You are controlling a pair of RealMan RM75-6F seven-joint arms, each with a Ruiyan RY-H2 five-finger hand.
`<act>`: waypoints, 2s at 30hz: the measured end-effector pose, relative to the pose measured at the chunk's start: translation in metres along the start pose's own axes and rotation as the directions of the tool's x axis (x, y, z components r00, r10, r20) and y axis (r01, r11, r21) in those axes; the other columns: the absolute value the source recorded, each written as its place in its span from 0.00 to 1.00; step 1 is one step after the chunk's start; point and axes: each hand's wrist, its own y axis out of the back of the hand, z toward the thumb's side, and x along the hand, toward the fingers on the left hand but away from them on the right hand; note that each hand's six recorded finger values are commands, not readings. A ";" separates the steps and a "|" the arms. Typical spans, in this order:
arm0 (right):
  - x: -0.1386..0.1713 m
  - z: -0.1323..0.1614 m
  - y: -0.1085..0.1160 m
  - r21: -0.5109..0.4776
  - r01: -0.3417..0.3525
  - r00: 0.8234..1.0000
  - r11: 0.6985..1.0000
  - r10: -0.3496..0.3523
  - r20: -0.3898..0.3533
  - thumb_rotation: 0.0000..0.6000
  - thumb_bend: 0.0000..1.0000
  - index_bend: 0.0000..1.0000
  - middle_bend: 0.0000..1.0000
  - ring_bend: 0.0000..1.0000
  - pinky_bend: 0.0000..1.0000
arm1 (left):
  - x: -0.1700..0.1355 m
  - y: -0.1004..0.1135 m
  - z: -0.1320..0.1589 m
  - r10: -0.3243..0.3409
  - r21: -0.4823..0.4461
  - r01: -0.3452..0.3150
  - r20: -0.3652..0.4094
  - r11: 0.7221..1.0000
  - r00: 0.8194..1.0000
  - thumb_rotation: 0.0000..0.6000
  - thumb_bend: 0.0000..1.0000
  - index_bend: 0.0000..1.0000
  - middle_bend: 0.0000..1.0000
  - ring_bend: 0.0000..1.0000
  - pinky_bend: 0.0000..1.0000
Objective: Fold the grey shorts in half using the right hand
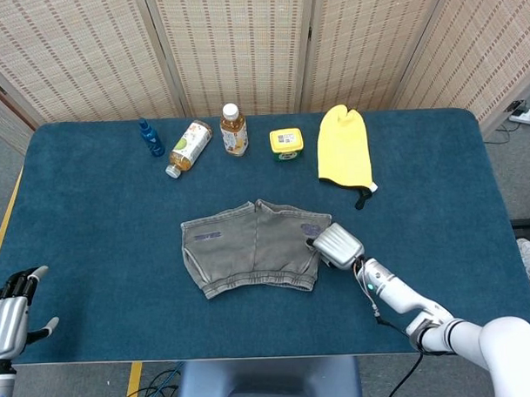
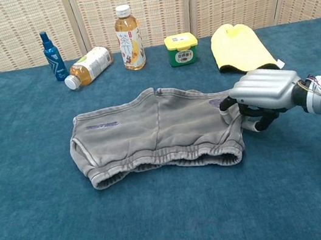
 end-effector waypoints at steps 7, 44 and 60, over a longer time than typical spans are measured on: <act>0.029 -0.025 -0.004 0.002 0.001 0.999 1.000 -0.001 0.042 1.00 0.51 0.56 0.92 0.95 0.99 | -0.002 0.002 0.001 0.003 0.000 -0.003 0.002 1.000 1.000 1.00 0.20 0.18 0.19 0.17 0.33; 0.000 0.020 0.076 0.045 0.277 0.950 0.960 -0.267 -0.165 1.00 0.51 0.57 0.91 0.95 0.99 | -0.003 0.009 -0.002 0.023 -0.004 -0.023 0.001 1.000 1.000 1.00 0.20 0.18 0.19 0.17 0.33; -0.041 0.082 0.084 -0.003 0.296 0.918 0.955 -0.286 -0.275 1.00 0.51 0.57 0.91 0.95 0.99 | -0.003 0.008 -0.008 0.020 -0.002 -0.020 -0.007 1.000 1.000 1.00 0.20 0.18 0.19 0.17 0.33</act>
